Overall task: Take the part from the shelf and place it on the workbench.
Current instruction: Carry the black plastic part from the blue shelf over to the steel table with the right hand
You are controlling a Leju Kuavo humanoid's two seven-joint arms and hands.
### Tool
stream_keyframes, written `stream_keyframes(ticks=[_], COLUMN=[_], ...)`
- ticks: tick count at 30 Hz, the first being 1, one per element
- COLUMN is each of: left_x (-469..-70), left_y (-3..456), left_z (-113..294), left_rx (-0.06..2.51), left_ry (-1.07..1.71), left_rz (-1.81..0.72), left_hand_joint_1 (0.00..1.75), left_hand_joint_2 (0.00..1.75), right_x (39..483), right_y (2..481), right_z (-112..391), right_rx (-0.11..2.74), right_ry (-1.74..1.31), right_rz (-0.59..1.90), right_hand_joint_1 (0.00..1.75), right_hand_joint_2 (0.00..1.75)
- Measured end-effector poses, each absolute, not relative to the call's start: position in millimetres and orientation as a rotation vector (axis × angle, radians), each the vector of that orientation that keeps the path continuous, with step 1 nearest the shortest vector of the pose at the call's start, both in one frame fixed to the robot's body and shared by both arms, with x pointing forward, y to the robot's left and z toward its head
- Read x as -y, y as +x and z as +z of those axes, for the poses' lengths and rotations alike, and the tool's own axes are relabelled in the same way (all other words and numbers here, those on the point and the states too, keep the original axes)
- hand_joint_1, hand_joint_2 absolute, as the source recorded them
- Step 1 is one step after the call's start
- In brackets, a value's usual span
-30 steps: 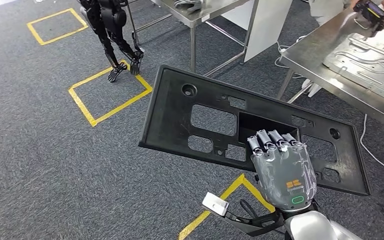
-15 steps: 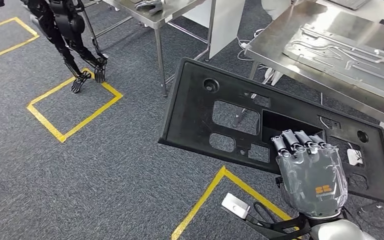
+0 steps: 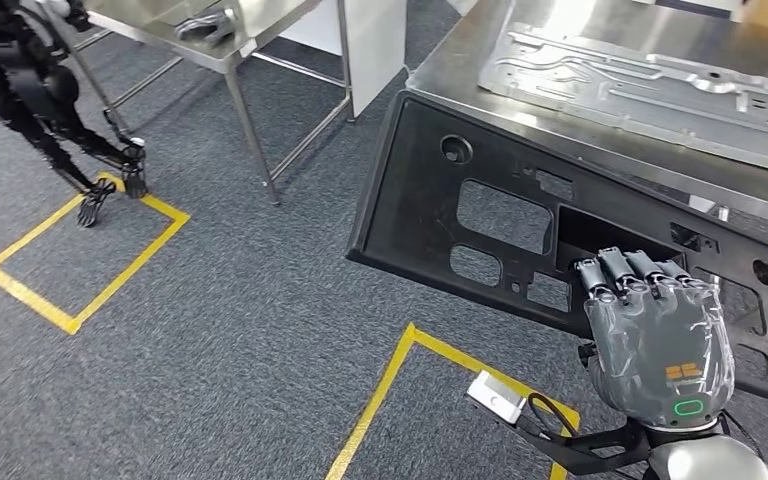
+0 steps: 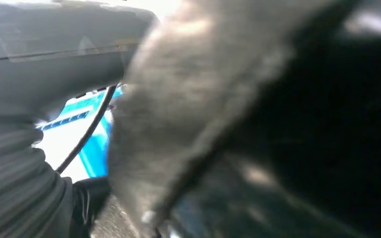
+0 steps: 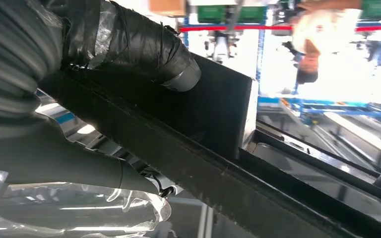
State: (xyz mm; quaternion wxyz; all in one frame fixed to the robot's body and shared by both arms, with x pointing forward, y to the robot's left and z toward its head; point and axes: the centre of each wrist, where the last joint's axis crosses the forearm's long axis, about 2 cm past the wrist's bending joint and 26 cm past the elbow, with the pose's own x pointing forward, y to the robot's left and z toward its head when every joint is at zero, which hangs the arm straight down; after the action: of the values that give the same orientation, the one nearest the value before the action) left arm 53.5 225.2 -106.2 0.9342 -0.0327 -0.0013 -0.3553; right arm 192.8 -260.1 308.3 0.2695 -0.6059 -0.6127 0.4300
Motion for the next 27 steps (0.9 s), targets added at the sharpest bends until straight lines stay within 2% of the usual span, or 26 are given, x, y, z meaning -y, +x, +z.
stream_keyframes(ticks=[10,27], left_x=[-224.8,-224.9], left_y=[56.5,54.2], left_z=[-105.8,-106.0], left_rx=[0.018,-0.037], left_ry=[-0.068,-0.114], left_rz=[-0.735,-0.746], left_hand_joint_1=[0.0,0.0], left_hand_joint_2=[1.75,1.75], right_x=[265.8,302.3], right_y=[196.2,225.6], right_z=[309.5,318.3], right_rx=[1.604,1.47], right_ry=[-1.652,-1.692], right_rz=[1.172,1.11], right_hand_joint_1=[1.75,1.75], right_hand_joint_2=[1.75,1.75])
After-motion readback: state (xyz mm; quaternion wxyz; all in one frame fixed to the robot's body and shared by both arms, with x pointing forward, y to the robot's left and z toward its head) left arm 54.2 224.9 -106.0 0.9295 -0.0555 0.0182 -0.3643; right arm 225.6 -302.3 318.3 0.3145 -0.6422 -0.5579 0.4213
